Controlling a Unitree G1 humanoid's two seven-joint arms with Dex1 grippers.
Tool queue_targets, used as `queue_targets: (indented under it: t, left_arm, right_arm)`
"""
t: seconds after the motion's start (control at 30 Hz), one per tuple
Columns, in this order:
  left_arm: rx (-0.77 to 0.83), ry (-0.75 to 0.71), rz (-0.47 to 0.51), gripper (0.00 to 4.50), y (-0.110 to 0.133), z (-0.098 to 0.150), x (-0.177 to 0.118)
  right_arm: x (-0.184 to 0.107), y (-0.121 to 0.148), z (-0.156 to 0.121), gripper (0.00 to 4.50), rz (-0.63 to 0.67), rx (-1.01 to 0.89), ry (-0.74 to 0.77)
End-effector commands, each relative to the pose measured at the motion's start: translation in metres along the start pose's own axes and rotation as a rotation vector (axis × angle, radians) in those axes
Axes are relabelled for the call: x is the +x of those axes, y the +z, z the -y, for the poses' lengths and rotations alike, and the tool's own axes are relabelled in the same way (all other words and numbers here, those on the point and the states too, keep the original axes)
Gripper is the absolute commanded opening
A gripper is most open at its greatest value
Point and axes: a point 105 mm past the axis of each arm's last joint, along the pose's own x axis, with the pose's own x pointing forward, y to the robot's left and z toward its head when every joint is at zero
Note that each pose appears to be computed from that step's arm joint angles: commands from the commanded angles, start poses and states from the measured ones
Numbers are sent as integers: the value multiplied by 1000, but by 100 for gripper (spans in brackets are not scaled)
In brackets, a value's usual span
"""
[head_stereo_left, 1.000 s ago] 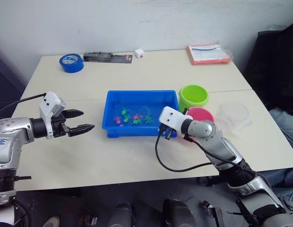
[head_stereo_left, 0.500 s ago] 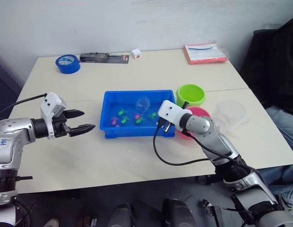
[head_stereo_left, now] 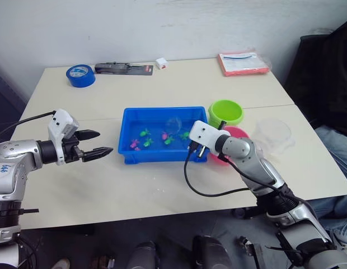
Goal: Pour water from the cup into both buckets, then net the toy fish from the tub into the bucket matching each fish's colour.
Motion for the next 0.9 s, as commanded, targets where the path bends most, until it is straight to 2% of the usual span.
queue_targets:
  t: [0.03, 0.23, 0.47, 0.77, 0.9]
  left_arm:
    - [28, -3, 32, 448, 9, 4, -1]
    - [24, -3, 23, 448, 7, 5, -2]
    - [22, -2, 23, 448, 6, 5, -2]
    - [21, -1, 24, 448, 6, 5, -3]
    - [18, 1, 20, 448, 5, 5, -5]
  right_arm:
    - [-4, 15, -2, 78, 52, -10, 3]
    - [-4, 22, -13, 78, 74, 13, 54]
    - [-3, 10, -17, 78, 22, -31, 57]
    - [1, 20, -26, 78, 60, 20, 88]
    - [0, 31, -37, 78, 98, 72, 148]
